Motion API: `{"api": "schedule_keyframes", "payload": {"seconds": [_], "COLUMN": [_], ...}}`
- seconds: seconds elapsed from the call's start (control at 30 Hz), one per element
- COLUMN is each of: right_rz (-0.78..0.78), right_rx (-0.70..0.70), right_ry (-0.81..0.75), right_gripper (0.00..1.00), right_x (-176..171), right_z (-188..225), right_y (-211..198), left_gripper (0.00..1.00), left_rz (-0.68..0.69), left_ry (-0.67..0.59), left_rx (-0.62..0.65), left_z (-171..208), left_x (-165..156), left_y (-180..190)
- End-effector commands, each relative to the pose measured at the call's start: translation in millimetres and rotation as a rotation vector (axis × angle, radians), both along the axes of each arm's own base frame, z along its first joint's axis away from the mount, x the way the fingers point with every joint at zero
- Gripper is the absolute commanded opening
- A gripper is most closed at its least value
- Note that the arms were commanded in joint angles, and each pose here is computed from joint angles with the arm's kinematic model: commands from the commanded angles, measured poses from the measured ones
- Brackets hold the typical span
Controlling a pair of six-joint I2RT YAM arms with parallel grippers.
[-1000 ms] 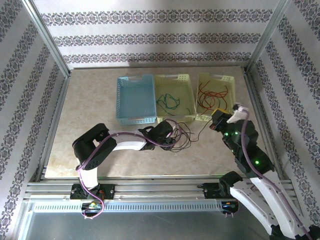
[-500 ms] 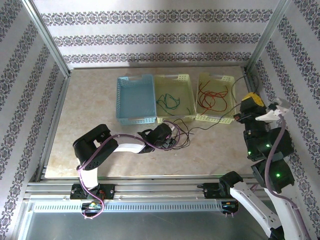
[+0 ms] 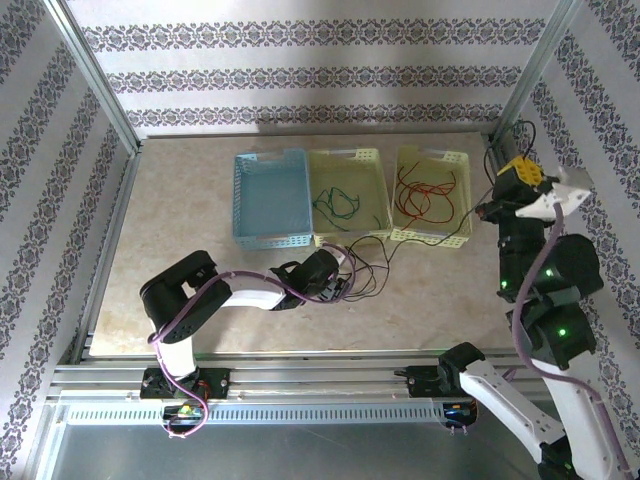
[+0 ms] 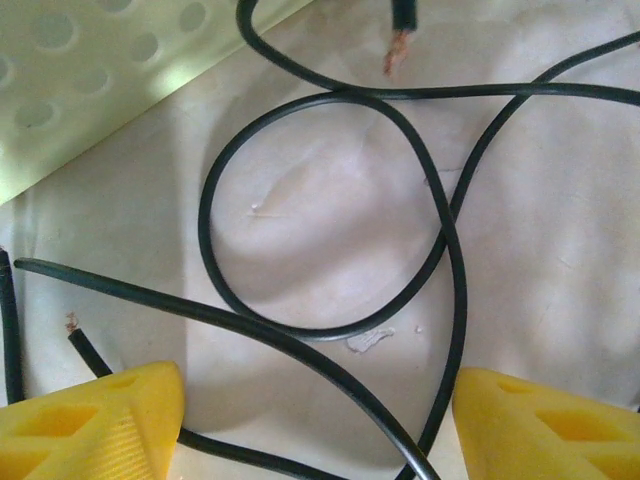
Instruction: Untangle the cables
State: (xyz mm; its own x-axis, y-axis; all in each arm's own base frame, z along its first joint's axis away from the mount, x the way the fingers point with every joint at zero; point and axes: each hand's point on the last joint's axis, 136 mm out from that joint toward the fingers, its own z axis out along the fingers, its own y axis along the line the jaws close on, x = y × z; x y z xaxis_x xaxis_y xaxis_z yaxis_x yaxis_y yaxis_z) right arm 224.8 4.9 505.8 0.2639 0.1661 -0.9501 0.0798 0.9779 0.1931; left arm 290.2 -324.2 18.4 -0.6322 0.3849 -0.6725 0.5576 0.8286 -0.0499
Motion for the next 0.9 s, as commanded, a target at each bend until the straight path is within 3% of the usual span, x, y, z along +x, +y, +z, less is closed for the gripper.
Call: {"api": "schedule_keyframes", "payload": {"seconds": [0.0,0.17,0.47,0.6,0.73,0.87], "right_rz": [-0.149,-0.323,-0.517,-0.436,-0.126,0.123], "right_rx": [-0.087,-0.200,-0.244,-0.252,-0.236,-0.197], "right_ry": [0.092,0.162,0.286,0.284,0.264,0.284], "right_gripper": [0.00,0.00,0.00,0.00,0.00,0.00], "right_x": [8.6,22.5,30.8,36.3,50.1,67.3], "right_z": [-4.8,-9.1,-33.0,-34.6,-40.4,-50.3], "right_y": [-17.5,-32.7,-57.1,-46.5,0.4,56.1], "left_gripper": [0.71,0.71,0.72,0.72,0.78,0.84], "left_rz": [0.009,0.026,0.093,0.085,0.053,0.045], "left_ry": [0.213,0.221,0.242,0.208,0.127,-0.027], "left_rx": [0.241,0.285,0.309,0.256,0.168,-0.002], "left_z": [-59.0,-60.0,-68.9,-56.6,-25.1,36.7], "left_x": [-49.4,-61.5,-77.3,-69.7,-56.8,-38.7], "left_y": [58.2,81.1,110.1,98.8,80.3,60.4]}}
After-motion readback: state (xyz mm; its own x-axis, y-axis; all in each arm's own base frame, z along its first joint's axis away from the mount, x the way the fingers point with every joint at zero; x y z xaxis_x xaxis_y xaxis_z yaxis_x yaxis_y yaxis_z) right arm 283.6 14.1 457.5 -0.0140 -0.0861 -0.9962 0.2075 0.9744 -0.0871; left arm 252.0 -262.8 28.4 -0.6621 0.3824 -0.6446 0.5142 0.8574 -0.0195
